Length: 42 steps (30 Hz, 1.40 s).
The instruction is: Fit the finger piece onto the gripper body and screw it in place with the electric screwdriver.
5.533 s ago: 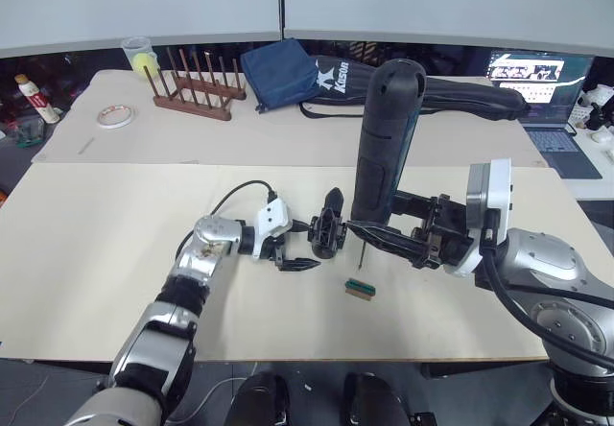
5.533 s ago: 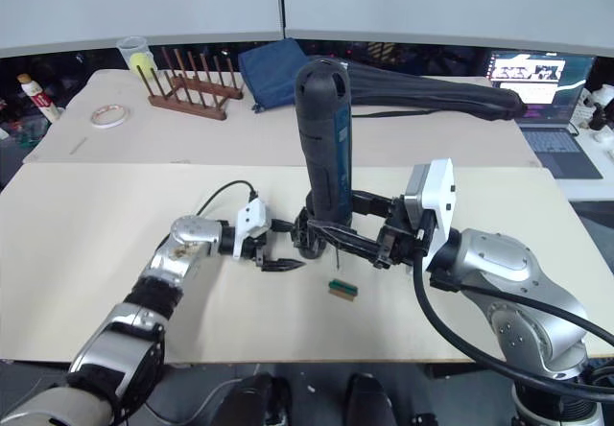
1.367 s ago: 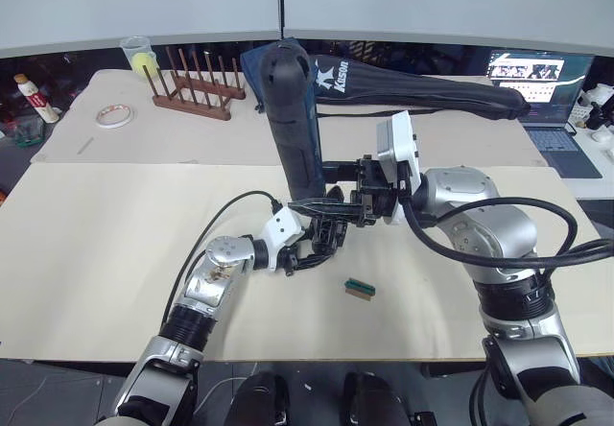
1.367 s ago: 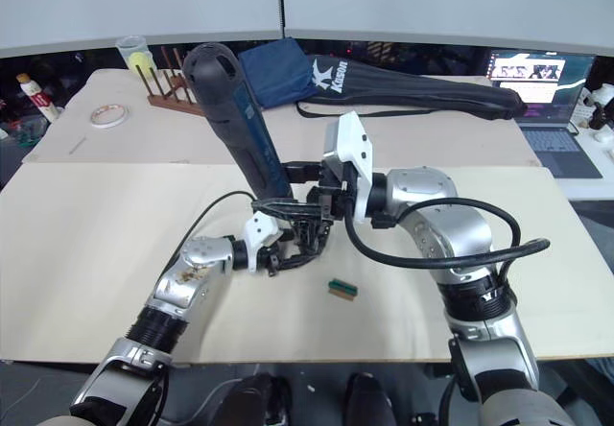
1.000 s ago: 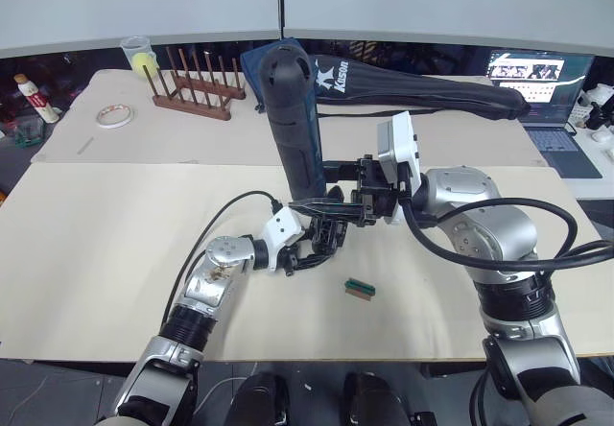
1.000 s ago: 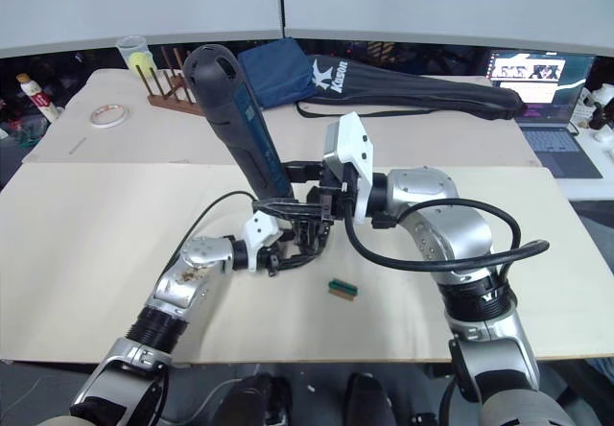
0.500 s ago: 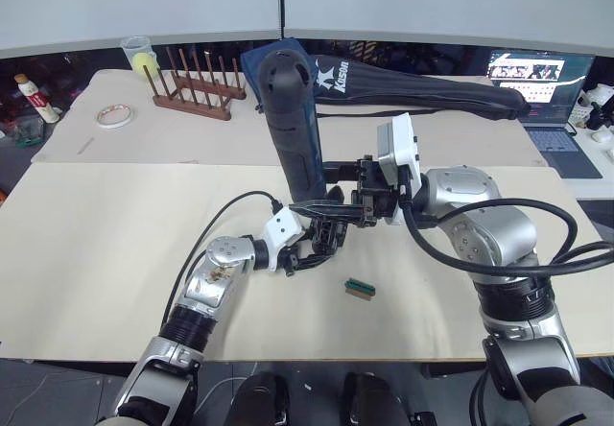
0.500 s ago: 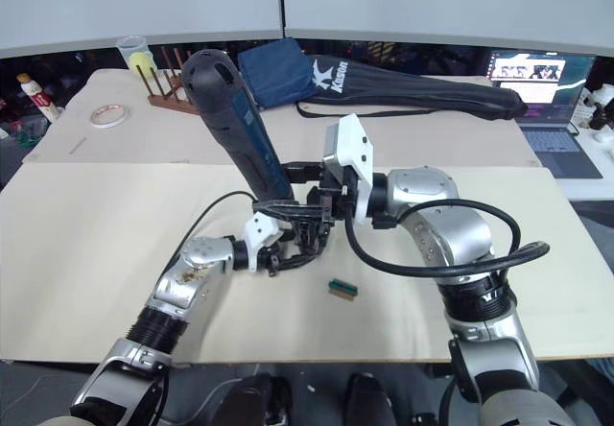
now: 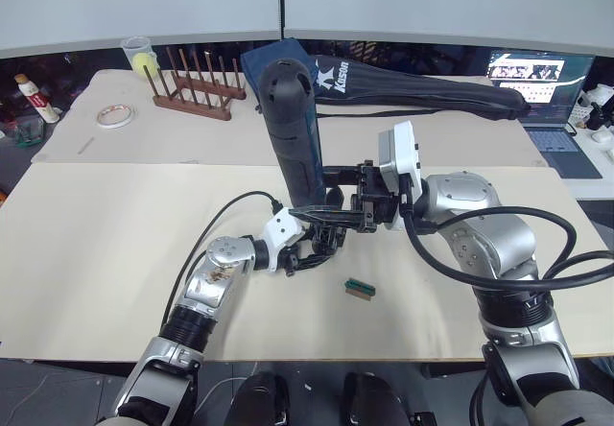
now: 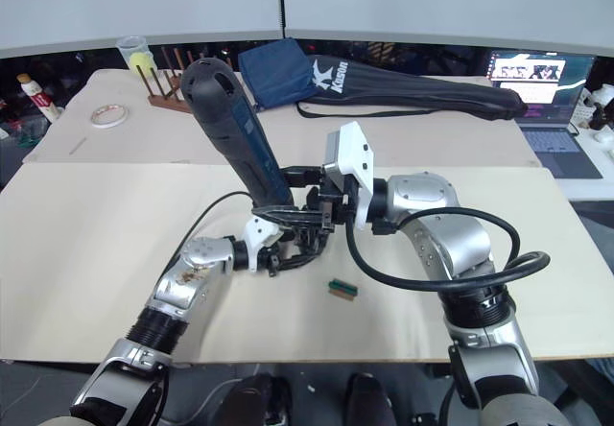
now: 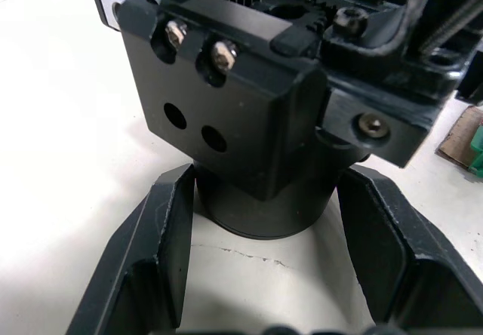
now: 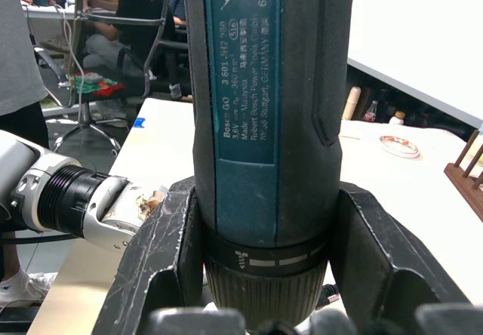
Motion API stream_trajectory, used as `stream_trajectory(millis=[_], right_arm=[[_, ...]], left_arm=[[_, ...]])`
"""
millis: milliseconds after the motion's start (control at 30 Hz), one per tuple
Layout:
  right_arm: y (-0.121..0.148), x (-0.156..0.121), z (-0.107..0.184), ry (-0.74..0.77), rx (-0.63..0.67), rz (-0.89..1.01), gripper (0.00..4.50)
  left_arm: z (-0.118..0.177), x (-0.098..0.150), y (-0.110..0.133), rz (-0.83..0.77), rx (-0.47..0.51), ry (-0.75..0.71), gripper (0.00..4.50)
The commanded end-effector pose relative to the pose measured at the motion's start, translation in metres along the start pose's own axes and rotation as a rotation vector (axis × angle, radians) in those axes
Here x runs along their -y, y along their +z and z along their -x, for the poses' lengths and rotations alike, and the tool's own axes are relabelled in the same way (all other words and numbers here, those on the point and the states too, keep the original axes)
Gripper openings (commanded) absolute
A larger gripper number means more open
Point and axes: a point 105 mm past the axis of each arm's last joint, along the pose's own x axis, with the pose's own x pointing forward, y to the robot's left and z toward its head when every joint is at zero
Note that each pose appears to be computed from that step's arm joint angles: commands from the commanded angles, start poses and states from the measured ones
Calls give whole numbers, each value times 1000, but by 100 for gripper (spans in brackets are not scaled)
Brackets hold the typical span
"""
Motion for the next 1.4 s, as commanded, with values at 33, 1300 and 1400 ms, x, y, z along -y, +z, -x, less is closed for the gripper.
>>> stream_trajectory(millis=[33, 1300, 1400], right_arm=[[-1, -1, 2, -9, 0, -9, 191], [-9, 3, 5, -44, -20, 32, 191], [-15, 2, 6, -41, -34, -4, 191]], left_arm=[[-2, 1, 21, -48, 62, -13, 232], [-2, -2, 23, -56, 62, -9, 232], [-2, -2, 23, -58, 63, -8, 232]])
